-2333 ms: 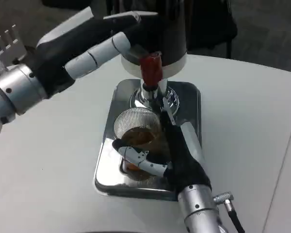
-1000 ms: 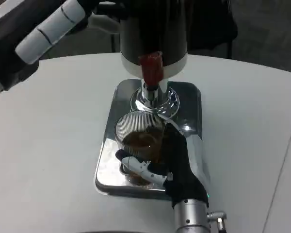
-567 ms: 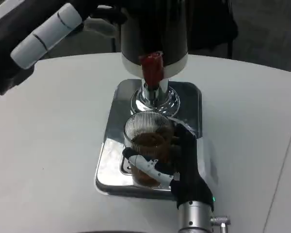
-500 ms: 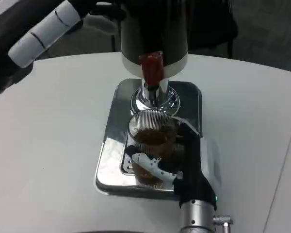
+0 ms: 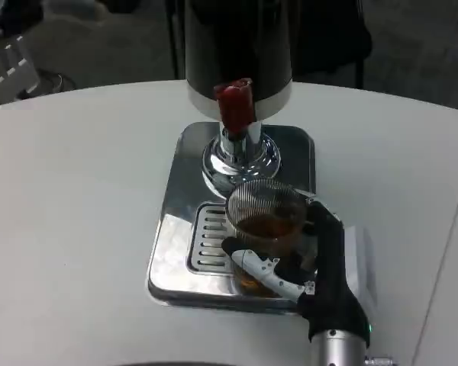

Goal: Grasp the cup under the faucet to collect the drink, then remove the cup.

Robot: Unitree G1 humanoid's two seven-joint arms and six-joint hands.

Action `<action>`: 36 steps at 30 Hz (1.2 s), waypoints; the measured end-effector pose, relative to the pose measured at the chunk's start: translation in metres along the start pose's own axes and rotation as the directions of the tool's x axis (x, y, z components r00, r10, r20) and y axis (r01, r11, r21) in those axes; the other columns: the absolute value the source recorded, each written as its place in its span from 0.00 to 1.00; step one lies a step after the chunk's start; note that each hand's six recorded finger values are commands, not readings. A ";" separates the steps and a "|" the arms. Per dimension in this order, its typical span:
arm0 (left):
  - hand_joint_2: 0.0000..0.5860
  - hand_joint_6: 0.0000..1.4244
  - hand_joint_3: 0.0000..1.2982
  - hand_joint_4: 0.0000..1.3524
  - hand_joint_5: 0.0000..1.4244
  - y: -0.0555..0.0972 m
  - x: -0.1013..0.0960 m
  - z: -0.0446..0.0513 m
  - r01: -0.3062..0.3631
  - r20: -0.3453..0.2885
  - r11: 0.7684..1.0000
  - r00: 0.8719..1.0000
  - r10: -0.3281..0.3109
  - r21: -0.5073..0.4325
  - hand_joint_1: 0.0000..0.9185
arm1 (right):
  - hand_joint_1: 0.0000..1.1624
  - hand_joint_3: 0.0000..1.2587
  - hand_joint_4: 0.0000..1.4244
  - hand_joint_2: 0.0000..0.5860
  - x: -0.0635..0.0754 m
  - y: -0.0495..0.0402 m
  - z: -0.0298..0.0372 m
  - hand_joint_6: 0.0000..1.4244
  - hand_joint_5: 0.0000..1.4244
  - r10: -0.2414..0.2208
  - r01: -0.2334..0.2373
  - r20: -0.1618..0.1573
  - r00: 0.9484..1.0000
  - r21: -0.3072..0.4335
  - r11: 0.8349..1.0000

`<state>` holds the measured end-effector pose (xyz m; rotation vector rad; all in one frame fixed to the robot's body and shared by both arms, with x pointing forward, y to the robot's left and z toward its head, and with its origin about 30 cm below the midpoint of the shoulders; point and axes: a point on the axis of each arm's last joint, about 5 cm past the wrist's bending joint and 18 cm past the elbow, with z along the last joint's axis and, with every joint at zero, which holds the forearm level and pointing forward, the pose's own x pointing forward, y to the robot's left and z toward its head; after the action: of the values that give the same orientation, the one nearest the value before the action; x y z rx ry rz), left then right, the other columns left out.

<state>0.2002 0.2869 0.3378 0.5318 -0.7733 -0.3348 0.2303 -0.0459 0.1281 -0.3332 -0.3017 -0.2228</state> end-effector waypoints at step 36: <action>0.23 0.20 0.14 0.08 0.11 -0.049 -0.109 -0.0303 0.124 -0.440 0.988 0.895 -0.072 0.091 0.00 | 0.82 0.85 0.88 0.21 -0.034 -0.0440 0.0122 1.00 1.00 0.104 -0.104 -0.014 0.994 0.007 0.995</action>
<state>0.1446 0.3085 0.2301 0.7282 -0.3312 -0.2511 0.1842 -0.0766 0.1407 -0.3396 -0.2698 -0.1214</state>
